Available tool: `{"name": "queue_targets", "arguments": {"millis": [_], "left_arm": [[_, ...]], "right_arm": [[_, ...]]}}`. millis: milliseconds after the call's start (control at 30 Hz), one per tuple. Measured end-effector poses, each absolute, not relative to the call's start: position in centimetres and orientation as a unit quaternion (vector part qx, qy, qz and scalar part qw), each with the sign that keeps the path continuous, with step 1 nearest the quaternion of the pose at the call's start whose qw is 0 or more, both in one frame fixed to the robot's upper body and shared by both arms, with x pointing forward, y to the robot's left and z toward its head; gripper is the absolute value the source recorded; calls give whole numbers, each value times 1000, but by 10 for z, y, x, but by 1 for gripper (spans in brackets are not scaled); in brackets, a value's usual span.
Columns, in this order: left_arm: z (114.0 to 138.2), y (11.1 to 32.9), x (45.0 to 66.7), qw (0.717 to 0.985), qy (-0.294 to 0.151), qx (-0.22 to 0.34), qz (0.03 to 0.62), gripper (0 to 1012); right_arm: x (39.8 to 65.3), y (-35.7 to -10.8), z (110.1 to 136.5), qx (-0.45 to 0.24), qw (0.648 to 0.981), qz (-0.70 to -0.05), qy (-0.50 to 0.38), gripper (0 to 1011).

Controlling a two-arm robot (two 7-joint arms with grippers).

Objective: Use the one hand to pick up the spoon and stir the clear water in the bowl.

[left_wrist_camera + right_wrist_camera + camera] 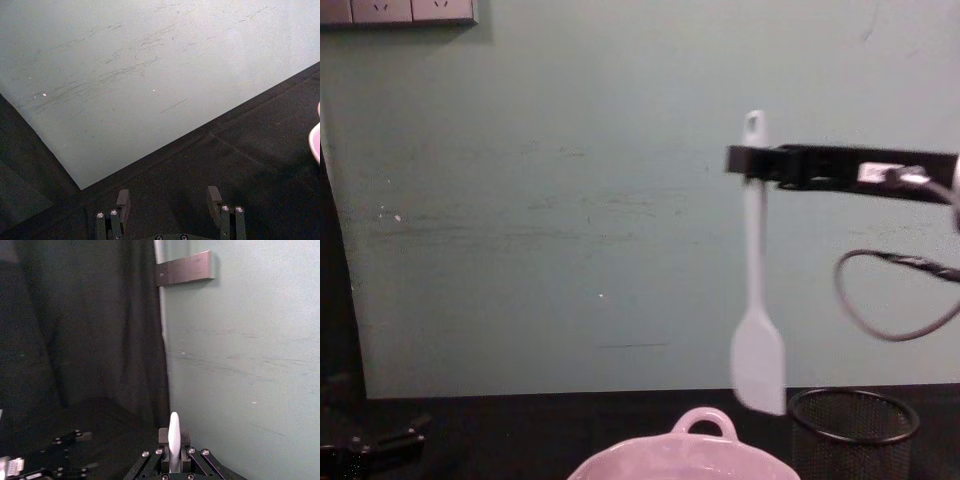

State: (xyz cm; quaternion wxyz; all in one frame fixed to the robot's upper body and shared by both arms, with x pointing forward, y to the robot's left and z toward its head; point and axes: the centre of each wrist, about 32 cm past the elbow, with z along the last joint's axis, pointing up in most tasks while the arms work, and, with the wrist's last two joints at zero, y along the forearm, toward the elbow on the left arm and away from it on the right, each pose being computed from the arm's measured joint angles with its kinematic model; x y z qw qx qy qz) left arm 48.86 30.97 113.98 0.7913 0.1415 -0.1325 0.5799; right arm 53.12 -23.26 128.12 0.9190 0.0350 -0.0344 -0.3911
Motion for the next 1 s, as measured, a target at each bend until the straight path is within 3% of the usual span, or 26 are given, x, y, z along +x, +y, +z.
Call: {"name": "queue_targets", "arguments": {"millis": [300,733,1000], "left_arm": [[1140,310,489,791,-132,142,580,1011],[1140,310,489,791,-132,141,580,1011],[1140,310,489,791,-132,142,580,1011]], "right_arm": [[539,-192,1256,36,934,-352,-43,121],[535,-178,1213,30,944,-326,-39,121],[532,-173,1200,33,947,-320,-23,121]]}}
